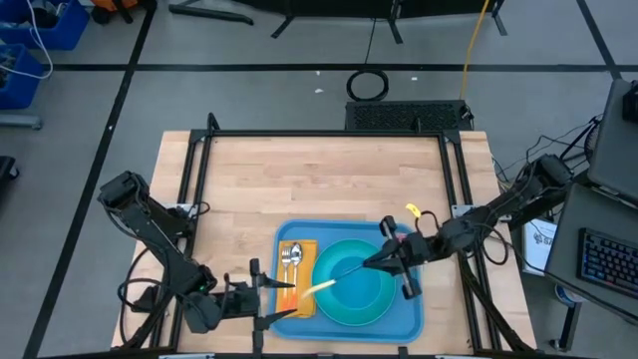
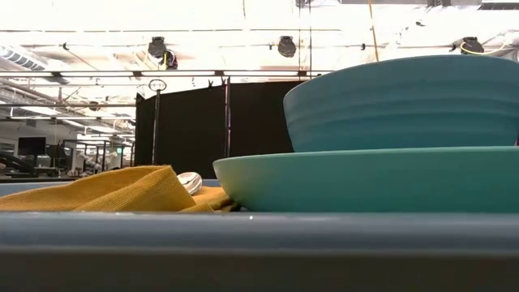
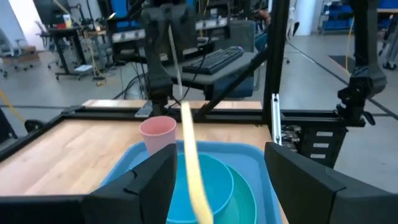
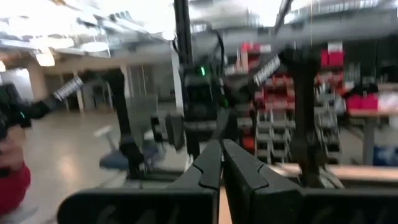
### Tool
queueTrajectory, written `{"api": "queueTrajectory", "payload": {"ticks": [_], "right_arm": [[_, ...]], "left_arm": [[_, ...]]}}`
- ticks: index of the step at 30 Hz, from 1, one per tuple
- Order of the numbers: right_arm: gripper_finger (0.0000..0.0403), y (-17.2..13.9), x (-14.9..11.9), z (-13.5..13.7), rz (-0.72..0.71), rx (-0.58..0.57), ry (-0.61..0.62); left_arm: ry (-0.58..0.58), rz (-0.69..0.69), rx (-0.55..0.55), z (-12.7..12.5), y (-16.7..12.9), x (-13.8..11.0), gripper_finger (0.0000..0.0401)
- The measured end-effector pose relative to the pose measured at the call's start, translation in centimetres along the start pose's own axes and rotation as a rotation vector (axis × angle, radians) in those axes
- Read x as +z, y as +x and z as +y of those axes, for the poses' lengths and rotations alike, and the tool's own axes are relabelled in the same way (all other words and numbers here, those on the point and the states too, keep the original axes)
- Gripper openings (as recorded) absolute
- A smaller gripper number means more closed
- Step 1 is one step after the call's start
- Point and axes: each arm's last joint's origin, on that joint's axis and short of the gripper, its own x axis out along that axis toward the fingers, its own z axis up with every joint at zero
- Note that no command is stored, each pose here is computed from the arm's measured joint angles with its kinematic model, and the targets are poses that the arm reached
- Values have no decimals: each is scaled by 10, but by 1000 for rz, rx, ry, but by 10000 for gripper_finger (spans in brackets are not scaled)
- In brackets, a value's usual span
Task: Set up tray
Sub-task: Put the knife beside the spoon on top of the napkin
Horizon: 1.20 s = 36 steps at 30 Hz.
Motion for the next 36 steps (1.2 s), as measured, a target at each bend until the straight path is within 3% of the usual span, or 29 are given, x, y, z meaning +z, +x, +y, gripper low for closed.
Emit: {"api": "queueTrajectory", "payload": {"ticks": [10,15,29,36], "right_arm": [[0,30,22,-6,163,-18,23],[0,41,29,-17,218,15,109],[0,91,-4,-66,463,15,320],[0,101,-12,-95,490,19,425]], "left_arm": [[21,-32,-3,0,0,5,248],[37,-35,-4,0,0,5,248],[74,-79,-38,-5,-12,15,248],[93,-97,-87,-11,-29,21,248]]}}
